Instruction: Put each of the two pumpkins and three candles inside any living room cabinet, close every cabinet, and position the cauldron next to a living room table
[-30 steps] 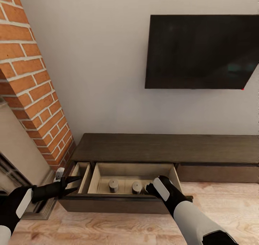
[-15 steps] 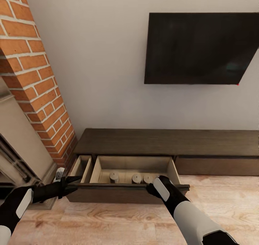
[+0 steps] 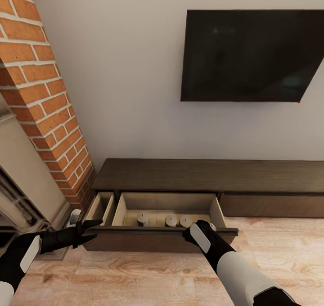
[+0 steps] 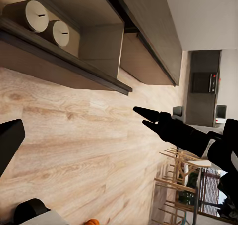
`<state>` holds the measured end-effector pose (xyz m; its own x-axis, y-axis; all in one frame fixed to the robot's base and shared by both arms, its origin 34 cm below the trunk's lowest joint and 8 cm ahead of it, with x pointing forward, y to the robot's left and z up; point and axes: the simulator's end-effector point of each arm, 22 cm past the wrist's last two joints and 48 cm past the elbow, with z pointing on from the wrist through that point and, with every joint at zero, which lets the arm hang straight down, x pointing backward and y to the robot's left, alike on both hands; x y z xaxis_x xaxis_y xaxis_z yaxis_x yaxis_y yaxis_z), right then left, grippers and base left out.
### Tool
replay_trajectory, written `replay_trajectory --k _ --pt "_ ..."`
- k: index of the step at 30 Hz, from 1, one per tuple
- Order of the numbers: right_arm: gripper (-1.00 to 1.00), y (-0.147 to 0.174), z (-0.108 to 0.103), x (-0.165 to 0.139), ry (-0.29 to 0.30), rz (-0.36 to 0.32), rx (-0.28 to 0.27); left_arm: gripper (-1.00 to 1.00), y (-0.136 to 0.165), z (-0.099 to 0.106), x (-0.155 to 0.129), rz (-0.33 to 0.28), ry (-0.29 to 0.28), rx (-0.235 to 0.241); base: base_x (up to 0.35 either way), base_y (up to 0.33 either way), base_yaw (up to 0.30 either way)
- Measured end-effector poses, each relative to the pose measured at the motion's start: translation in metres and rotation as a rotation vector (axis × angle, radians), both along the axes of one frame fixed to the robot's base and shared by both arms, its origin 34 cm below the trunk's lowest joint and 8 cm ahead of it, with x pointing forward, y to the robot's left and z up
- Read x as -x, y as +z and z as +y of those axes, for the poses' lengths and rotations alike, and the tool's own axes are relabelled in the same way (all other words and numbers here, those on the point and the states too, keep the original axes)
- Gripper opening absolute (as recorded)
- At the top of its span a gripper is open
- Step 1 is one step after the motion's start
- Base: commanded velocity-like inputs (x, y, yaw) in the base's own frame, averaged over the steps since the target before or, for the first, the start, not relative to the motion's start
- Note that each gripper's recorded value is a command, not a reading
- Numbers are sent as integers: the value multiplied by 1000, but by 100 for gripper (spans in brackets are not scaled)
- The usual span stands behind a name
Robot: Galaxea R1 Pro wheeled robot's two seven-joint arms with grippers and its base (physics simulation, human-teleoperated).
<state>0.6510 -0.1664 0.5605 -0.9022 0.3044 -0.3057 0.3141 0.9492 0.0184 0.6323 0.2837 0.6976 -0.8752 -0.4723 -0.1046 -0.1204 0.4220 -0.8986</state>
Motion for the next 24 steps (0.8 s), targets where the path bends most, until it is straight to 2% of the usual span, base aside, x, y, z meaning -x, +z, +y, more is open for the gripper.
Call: replay_trajectory --k 9,16,24 --pt "100 -17 -1 1 6 -1 6 100 -27 5 3 24 7 -45 -23 0 0" --pt "100 -30 -2 3 5 -1 7 100 -41 6 4 26 8 -51 -244 0 0" --pt "100 -44 0 4 6 -3 4 100 -56 6 6 26 8 -52 -52 2 0"
